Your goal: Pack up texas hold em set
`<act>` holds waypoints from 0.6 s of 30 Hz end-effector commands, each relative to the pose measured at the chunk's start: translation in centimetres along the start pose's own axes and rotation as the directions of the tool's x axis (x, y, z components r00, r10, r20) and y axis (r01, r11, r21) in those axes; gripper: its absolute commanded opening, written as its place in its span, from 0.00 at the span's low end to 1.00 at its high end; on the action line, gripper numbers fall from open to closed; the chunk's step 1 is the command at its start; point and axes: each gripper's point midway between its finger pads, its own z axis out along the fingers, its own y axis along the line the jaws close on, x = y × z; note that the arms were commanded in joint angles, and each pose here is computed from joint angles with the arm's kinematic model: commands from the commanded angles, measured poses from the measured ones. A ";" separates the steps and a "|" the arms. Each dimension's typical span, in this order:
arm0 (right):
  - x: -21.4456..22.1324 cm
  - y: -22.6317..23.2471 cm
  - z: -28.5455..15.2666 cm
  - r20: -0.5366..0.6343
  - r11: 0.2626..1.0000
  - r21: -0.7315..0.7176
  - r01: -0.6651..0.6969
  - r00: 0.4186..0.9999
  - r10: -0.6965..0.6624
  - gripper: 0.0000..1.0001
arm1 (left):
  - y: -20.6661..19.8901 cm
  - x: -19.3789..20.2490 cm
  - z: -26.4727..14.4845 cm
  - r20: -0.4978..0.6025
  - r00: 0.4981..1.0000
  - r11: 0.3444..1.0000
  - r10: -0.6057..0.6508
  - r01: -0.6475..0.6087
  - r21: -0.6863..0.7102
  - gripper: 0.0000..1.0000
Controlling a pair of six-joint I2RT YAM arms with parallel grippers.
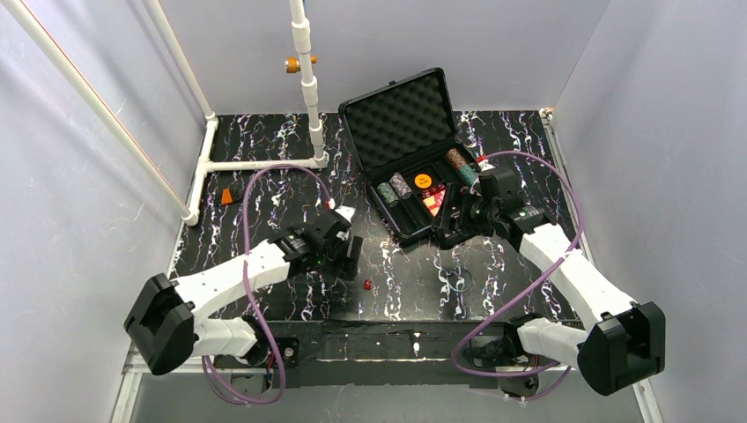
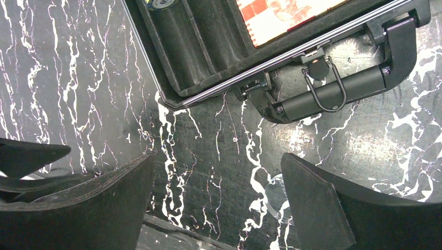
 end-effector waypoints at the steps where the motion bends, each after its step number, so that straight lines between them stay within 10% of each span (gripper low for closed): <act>1: 0.3 0.6 0.1 -0.007 1.000 -0.025 0.001 1.000 -0.001 0.99 | -2.0 1.0 1.3 -0.037 0.999 0.999 0.016 -0.015 0.028 0.64; 10: 0.0 1.1 0.3 -0.020 1.000 -0.023 0.015 1.000 -0.015 0.98 | -5.3 1.2 4.4 -0.073 0.994 0.996 0.083 -0.080 0.037 0.55; 18: 0.3 0.9 0.8 -0.039 1.000 -0.005 0.024 0.999 -0.024 0.98 | -5.7 2.1 5.9 -0.118 0.987 0.994 0.109 -0.110 0.000 0.28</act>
